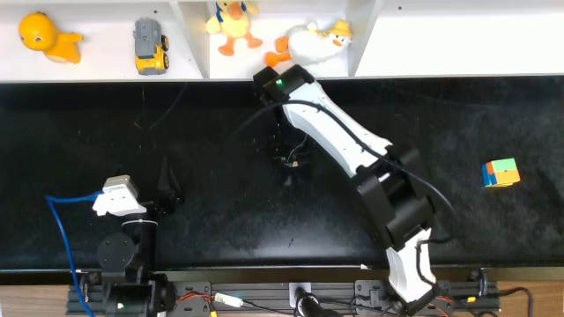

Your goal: Store Toys

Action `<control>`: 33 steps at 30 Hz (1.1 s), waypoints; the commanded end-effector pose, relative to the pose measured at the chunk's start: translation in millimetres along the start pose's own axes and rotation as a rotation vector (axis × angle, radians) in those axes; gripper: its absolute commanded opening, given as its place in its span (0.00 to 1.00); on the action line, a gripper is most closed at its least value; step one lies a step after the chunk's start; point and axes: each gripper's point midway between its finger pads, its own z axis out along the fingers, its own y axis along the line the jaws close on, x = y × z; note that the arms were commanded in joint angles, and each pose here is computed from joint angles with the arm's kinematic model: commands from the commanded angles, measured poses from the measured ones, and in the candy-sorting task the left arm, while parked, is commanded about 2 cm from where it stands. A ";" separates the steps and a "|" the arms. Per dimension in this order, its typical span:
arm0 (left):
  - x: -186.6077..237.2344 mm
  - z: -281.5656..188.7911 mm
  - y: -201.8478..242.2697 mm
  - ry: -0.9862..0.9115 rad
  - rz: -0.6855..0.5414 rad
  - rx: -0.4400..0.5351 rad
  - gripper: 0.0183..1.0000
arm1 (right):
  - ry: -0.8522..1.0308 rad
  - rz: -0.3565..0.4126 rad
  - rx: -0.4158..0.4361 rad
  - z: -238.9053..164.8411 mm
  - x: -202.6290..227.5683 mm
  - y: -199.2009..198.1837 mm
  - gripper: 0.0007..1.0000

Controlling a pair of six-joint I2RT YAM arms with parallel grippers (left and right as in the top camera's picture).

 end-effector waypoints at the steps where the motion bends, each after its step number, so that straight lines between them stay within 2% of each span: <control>1: -0.6 -0.4 -1.0 -0.005 -0.004 0.009 1.00 | -0.213 0.060 -0.006 -69.5 7.1 -13.4 0.05; 6: -0.6 -0.4 -1.0 -0.005 -0.004 0.009 1.00 | -0.365 0.180 0.058 -99.0 27.4 -54.4 0.04; 8: -0.6 -0.4 -1.0 -0.005 -0.004 0.009 1.00 | -0.380 0.231 0.074 -95.1 38.4 -74.6 0.04; 12: -0.6 -0.4 -1.0 -0.005 -0.004 0.009 1.00 | -0.412 0.380 0.090 -83.2 57.7 -121.5 0.04; 15: -0.6 -0.4 -1.0 -0.005 -0.004 0.009 1.00 | -0.499 0.471 0.093 -84.6 61.2 -153.5 0.05; 18: -0.6 -0.4 -1.0 -0.005 -0.004 0.009 1.00 | -0.598 0.520 0.107 -87.4 57.1 -180.7 0.04; 20: -0.6 -0.4 -1.0 -0.005 -0.004 0.009 1.00 | -0.657 0.496 0.091 -87.4 47.2 -190.4 0.04; 25: -0.6 -0.4 -1.0 -0.005 -0.004 0.009 1.00 | -0.750 0.439 0.114 -85.3 19.4 -210.4 0.04; 27: -0.6 -0.4 -1.0 -0.005 -0.004 0.009 1.00 | -0.788 0.381 0.099 -87.6 4.6 -211.8 0.04; 31: -0.6 -0.4 -1.0 -0.005 -0.004 0.009 1.00 | -0.850 0.211 0.072 -91.0 -27.0 -211.8 0.04; 33: -0.6 -0.4 -1.0 -0.005 -0.004 0.009 1.00 | -0.866 0.171 0.072 -89.1 -39.3 -215.7 0.04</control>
